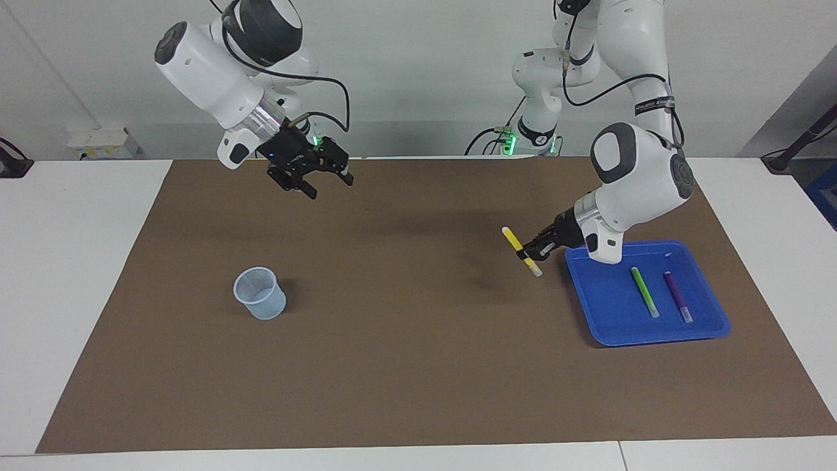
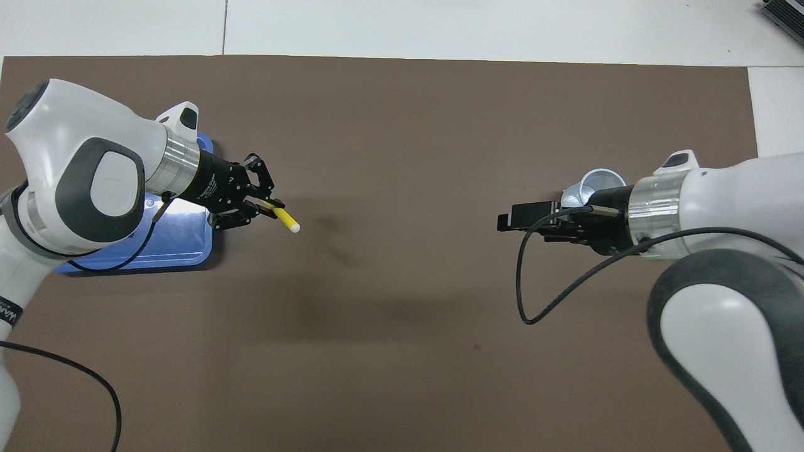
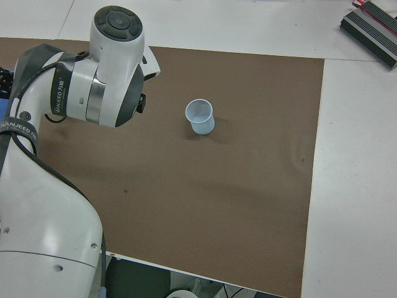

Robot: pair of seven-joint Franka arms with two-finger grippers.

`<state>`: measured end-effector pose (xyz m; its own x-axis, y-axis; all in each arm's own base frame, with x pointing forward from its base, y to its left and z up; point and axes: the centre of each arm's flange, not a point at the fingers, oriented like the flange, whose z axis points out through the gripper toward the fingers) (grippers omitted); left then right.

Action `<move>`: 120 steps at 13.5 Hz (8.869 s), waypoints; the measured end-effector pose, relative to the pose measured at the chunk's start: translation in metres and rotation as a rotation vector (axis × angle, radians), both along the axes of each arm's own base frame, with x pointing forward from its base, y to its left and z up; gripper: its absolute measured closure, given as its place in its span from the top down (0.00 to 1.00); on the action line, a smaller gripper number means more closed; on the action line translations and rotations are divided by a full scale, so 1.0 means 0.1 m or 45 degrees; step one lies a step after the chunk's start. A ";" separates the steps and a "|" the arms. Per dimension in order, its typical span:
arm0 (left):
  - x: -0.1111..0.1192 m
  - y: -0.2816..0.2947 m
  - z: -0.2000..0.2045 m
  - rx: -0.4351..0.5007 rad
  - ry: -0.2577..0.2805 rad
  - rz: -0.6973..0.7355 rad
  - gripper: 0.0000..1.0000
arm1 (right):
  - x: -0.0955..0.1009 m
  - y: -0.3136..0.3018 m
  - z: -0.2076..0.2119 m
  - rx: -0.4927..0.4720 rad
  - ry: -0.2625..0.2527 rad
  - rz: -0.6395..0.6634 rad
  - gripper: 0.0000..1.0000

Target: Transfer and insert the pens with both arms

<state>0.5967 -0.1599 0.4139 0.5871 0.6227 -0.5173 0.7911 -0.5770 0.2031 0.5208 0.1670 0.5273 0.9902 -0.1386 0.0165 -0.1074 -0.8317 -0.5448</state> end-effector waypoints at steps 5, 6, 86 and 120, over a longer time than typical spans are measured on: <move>-0.12 -0.50 0.03 0.011 0.131 0.169 0.17 | -0.08 0.63 -0.23 0.012 -0.033 -0.048 1.00; -0.14 -0.60 0.03 0.018 0.138 0.189 0.17 | -0.08 0.72 -0.27 0.018 -0.036 -0.054 1.00; -0.55 -1.29 0.56 0.056 -0.145 -0.107 1.00 | 0.59 -0.81 -0.14 -0.515 -0.110 0.381 0.18; 0.46 1.07 -0.68 0.585 -0.934 -1.166 1.00 | 0.61 -1.63 -0.22 -0.777 -0.070 0.598 0.81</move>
<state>0.6429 -0.0525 0.3460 0.9547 -0.1281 0.2684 -0.1492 -0.9870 0.0594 0.5820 0.0044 0.5051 0.9383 0.3457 0.0060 0.3454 -0.9380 0.0310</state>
